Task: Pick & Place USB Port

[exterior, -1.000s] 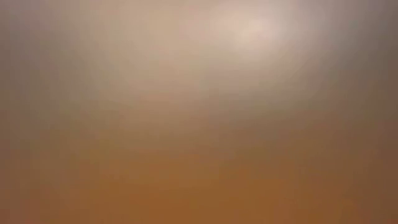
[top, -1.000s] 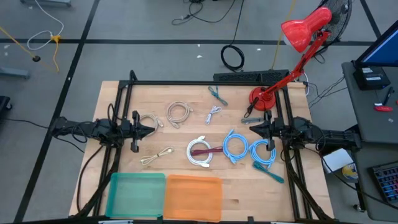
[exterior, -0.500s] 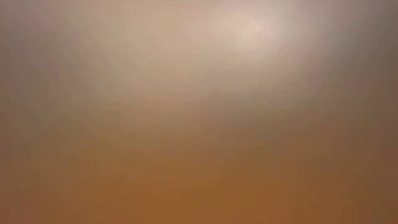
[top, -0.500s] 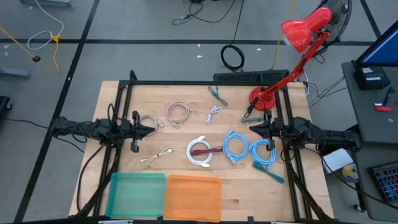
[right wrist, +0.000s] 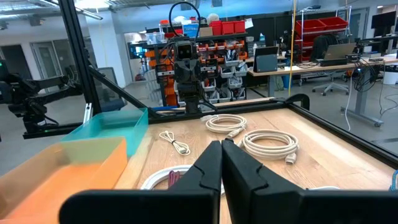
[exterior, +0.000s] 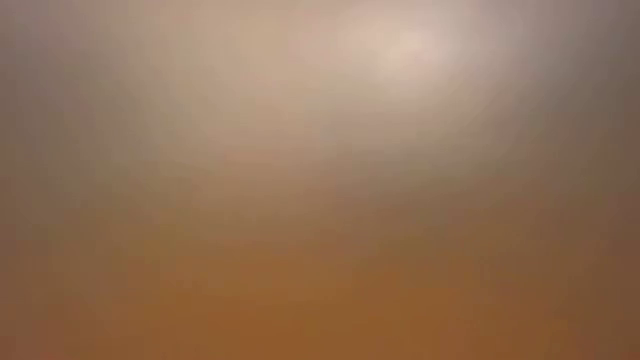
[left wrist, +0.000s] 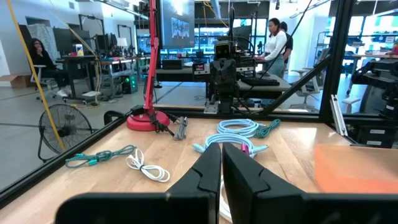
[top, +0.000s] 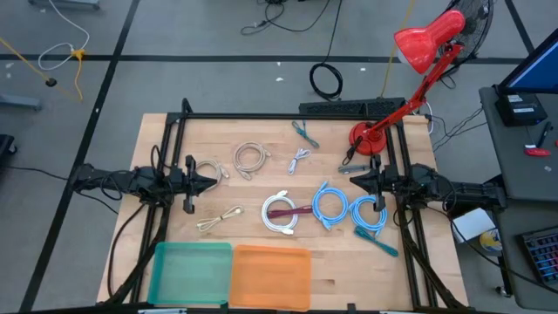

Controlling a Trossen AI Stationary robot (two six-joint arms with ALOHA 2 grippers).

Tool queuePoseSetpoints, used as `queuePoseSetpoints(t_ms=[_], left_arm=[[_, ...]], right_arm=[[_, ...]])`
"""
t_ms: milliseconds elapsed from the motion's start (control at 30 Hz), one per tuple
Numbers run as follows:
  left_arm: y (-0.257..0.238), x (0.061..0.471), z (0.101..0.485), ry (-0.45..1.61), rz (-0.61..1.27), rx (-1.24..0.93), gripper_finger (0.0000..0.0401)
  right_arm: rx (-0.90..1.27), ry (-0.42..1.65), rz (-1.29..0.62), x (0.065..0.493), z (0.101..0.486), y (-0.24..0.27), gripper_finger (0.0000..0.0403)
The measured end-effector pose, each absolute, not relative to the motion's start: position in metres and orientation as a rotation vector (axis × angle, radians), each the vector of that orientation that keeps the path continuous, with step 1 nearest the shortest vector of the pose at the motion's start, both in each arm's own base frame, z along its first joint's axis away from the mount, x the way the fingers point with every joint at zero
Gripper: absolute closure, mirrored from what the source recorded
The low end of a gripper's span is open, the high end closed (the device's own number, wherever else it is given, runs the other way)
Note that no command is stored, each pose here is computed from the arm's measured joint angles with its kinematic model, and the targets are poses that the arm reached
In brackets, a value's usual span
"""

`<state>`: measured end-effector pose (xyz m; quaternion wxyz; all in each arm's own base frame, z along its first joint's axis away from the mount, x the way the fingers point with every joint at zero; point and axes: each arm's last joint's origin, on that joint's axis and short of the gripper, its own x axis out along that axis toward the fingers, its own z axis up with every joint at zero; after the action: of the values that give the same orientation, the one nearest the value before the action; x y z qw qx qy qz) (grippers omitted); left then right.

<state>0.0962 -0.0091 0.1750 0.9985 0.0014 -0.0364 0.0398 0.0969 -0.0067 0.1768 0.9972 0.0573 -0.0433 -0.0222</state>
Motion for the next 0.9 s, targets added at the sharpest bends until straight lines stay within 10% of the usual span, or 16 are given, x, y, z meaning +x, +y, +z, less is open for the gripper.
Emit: queuePoseSetpoints(t_ms=[633,900], left_arm=[[-0.009,0.096,0.175,-0.073,0.080,0.003,0.0380],[-0.009,0.096,0.175,-0.073,0.080,0.003,0.0380]], right_arm=[[0.114,-0.095,-0.047,0.097,0.178,-0.007,0.0403],[0.217,-0.458,-0.179,0.088,0.209,-0.011,0.0403]])
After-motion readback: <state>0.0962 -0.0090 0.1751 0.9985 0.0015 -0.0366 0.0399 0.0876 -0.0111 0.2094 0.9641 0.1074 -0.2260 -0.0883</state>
